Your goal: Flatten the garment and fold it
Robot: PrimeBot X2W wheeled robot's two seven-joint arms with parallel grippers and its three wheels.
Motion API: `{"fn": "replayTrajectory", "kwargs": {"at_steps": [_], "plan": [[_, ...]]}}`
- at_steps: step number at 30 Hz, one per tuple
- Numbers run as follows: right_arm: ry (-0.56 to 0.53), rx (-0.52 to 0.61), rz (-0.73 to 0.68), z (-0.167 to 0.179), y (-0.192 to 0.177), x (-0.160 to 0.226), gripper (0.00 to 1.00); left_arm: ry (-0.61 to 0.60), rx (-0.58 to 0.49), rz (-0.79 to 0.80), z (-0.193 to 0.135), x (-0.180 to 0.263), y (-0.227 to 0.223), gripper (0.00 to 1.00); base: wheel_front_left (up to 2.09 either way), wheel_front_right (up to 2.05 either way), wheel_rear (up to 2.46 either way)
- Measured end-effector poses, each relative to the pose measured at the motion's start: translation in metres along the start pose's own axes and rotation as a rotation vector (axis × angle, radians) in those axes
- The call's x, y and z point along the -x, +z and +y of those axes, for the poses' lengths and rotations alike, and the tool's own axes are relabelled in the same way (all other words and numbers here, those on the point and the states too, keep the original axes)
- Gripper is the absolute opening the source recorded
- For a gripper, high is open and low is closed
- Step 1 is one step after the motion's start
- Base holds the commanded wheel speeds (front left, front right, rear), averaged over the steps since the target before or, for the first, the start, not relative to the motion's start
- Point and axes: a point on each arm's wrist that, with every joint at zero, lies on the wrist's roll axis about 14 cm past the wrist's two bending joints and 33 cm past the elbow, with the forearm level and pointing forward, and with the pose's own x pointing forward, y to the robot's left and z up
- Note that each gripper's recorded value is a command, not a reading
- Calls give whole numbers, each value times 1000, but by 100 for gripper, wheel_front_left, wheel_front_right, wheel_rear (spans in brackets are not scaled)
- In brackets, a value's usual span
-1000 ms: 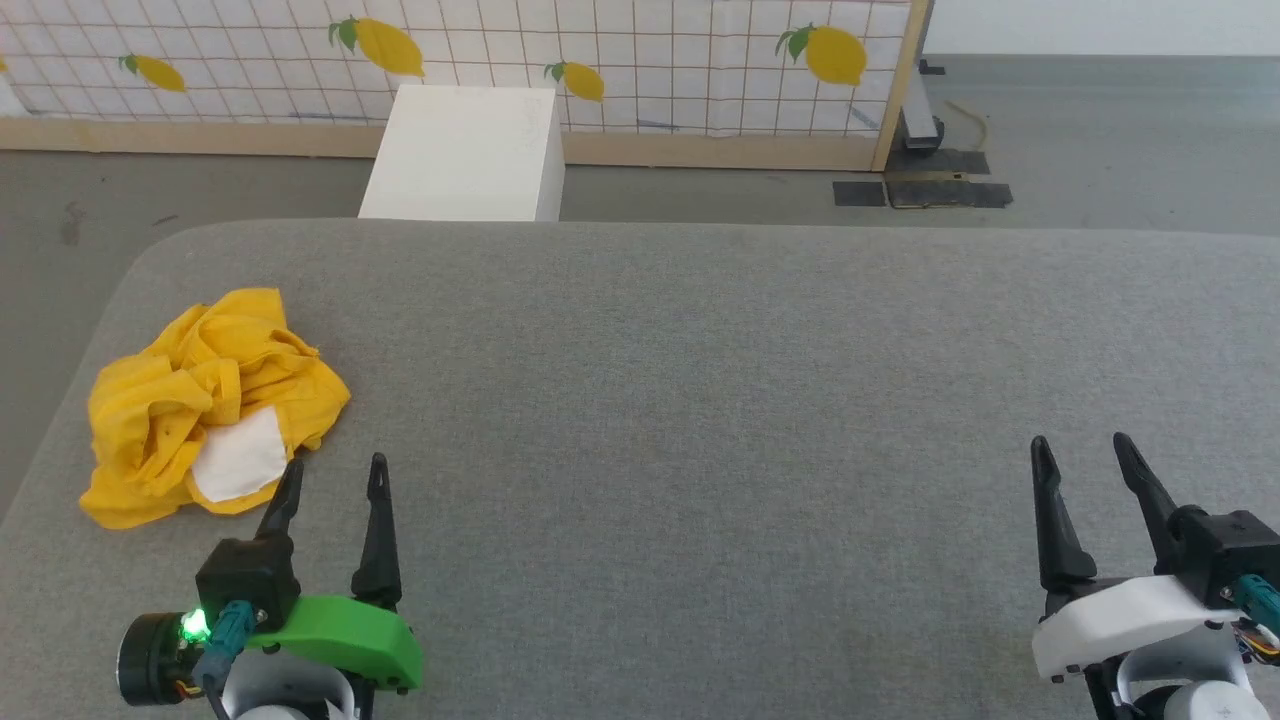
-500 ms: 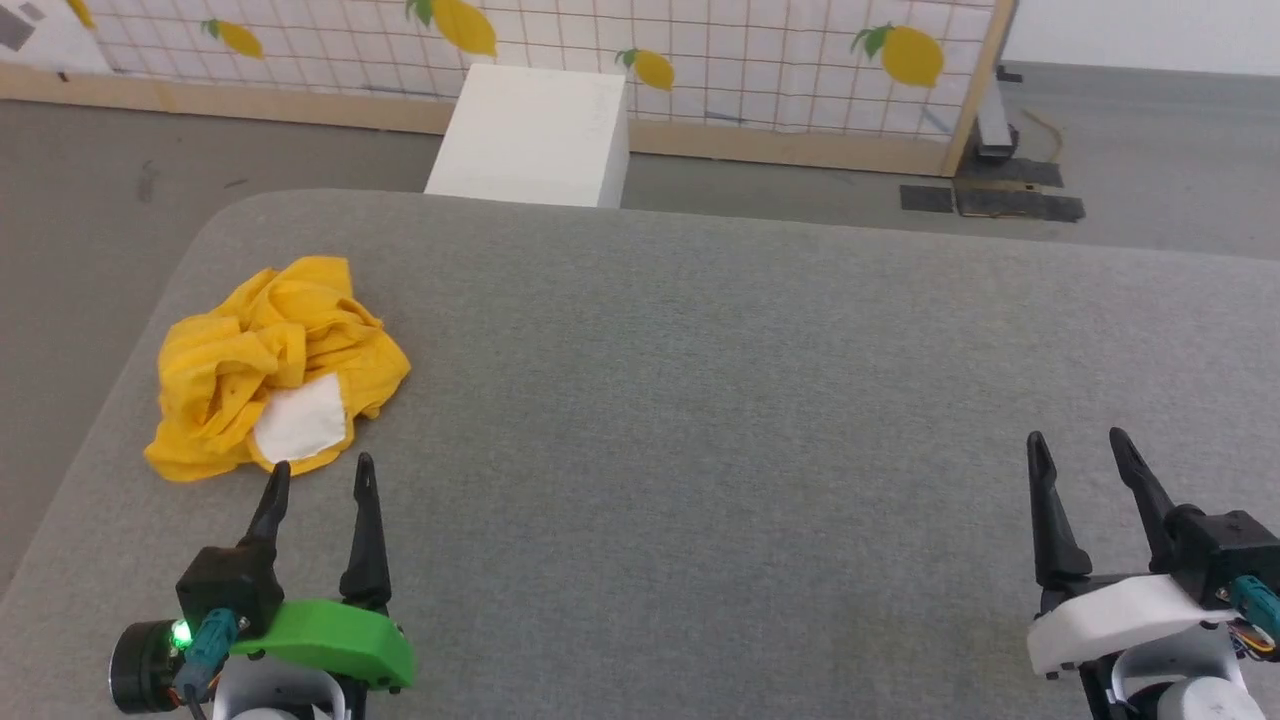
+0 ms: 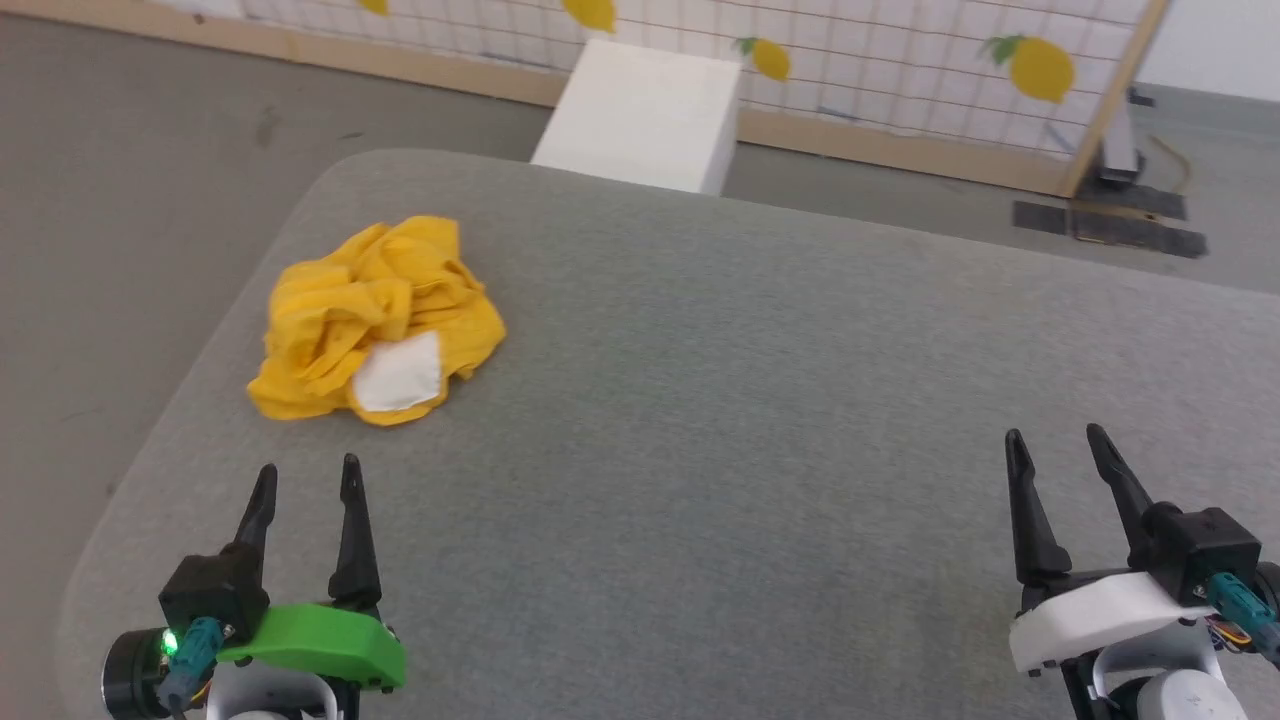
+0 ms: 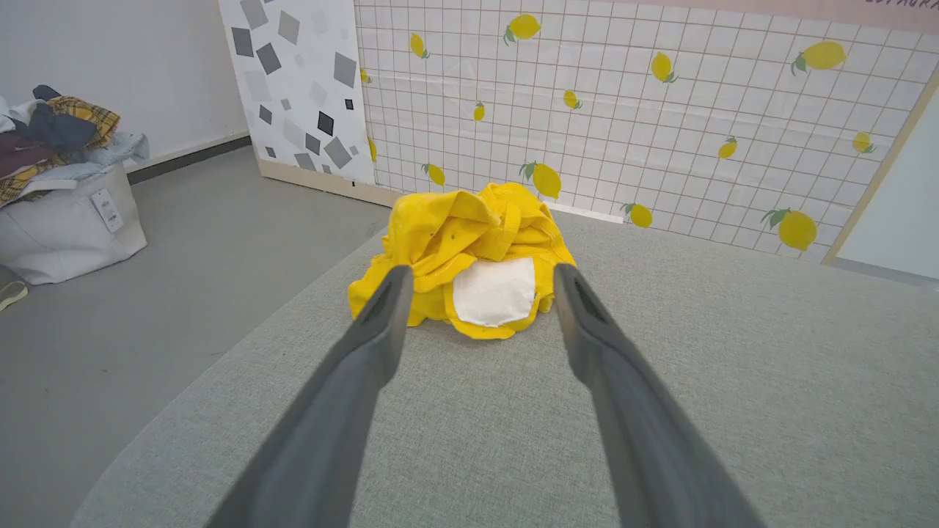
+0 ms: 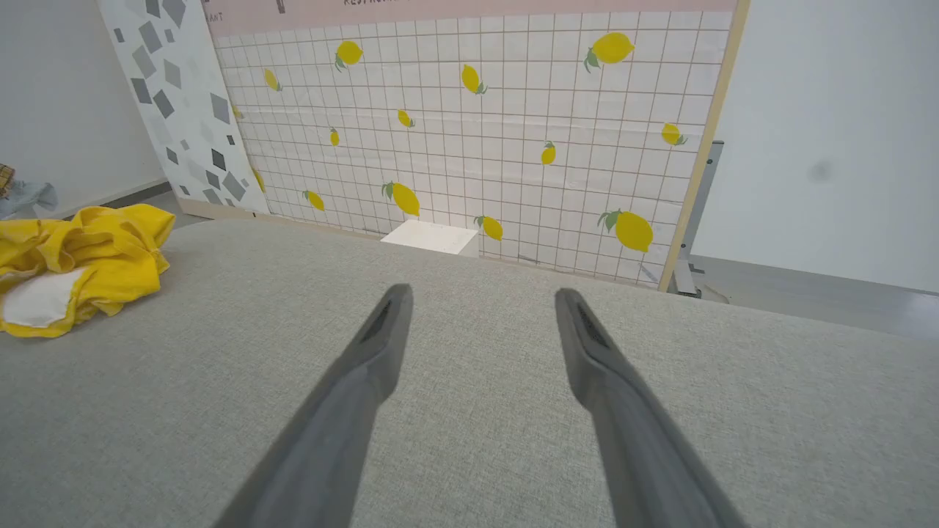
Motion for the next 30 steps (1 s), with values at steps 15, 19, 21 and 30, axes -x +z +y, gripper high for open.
{"fn": "replayTrajectory", "kwargs": {"at_steps": [15,19,21,30], "plan": [[125,-26,10,43,-13,-29,100,151,23,-17,48,26,4,100,0,0,0],[138,-33,11,47,-16,-34,100,194,52,-39,60,30,9,100,0,0,0],[139,-36,15,48,-19,-34,100,197,62,-49,62,30,11,100,0,0,0],[120,-50,24,42,-29,-40,100,120,59,-149,56,6,42,100,0,0,0]]}}
